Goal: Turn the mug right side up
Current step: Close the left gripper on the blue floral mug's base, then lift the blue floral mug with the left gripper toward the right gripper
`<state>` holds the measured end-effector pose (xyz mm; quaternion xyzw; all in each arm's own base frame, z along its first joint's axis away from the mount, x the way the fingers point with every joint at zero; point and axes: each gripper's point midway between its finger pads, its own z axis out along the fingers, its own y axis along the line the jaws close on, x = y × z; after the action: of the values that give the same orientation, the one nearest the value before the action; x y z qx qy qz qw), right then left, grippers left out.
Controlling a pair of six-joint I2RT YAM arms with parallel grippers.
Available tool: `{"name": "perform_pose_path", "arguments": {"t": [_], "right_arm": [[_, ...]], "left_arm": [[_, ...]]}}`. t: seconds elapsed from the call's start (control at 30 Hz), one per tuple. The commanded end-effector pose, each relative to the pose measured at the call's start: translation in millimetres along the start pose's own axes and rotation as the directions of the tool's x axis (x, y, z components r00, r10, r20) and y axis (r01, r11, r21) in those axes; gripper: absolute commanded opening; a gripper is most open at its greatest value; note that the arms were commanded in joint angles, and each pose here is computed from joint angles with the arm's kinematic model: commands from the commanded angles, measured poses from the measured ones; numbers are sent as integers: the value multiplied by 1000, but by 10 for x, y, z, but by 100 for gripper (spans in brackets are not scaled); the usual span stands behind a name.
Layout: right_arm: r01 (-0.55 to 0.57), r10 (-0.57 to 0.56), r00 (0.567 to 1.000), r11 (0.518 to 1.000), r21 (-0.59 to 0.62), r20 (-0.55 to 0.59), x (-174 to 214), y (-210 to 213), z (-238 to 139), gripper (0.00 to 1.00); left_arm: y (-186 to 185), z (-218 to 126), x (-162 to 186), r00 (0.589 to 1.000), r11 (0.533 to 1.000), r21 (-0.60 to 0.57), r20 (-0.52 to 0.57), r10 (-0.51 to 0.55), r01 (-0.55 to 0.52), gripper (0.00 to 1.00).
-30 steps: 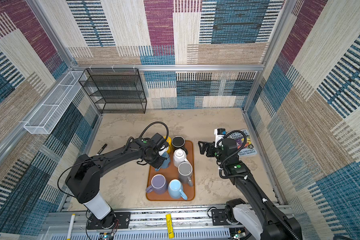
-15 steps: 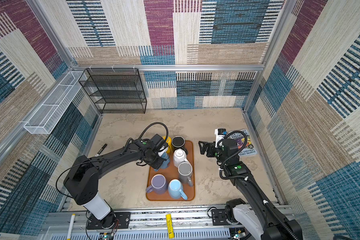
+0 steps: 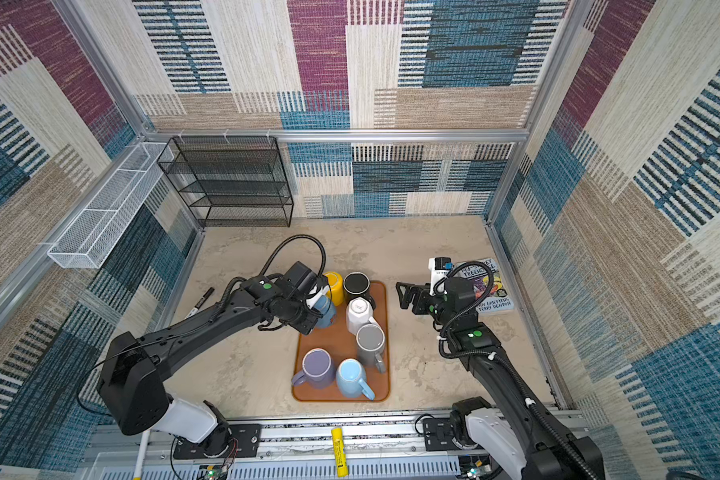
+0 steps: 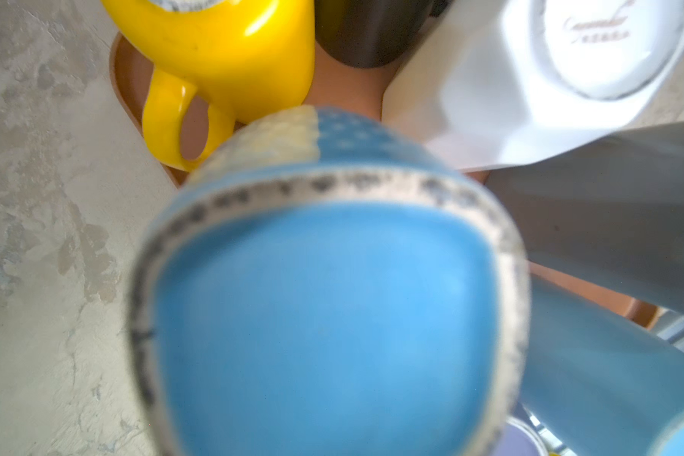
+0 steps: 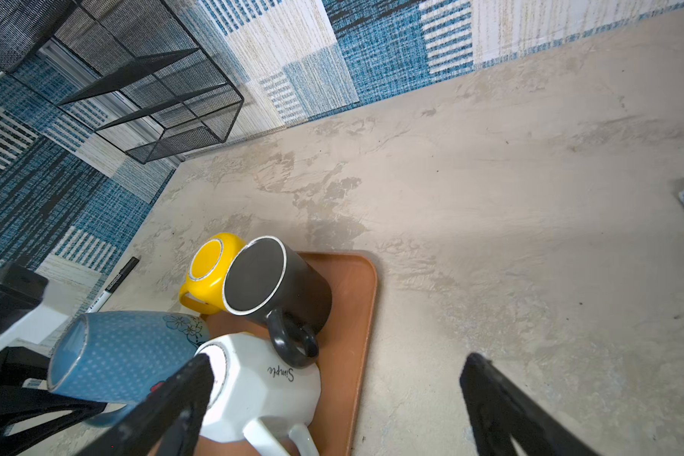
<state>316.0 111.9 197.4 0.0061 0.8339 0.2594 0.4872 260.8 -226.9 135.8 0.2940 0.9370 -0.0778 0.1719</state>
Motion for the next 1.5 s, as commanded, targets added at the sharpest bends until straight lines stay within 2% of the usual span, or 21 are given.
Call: {"name": "perform_pose_path", "arguments": {"t": [0.0,0.33,0.6,0.7,0.93,1.2,1.33,1.47], "right_arm": [[-1,3,999,998,-55,36,-94,106,7,100],[-6,23,997,971,-240,70,-169,431,-58,100],[30,-3,998,922,-385,69,-189,702,-144,100],[41,-10,998,889,-457,70,-188,828,-203,98],[75,-39,996,805,-588,74,-137,1050,-339,97],[99,-49,995,709,-698,90,-150,1277,-478,95],[114,-55,993,636,-763,103,-202,1509,-549,93],[146,-82,989,584,-799,121,-254,1746,-557,90]], "left_arm": [[-89,-144,-184,996,998,59,95,0,-5,0],[-237,-591,-494,952,976,219,301,-61,-7,0],[-370,-987,-719,876,928,366,466,-123,-64,0],[-482,-1153,-775,832,897,419,541,-123,-140,0],[-536,-1469,-890,749,853,474,642,-166,-218,0],[-664,-1855,-1109,666,761,554,712,-222,-338,0],[-745,-2031,-1196,623,716,565,747,-232,-411,0],[-816,-2175,-1219,587,678,562,776,-233,-474,0]]}}
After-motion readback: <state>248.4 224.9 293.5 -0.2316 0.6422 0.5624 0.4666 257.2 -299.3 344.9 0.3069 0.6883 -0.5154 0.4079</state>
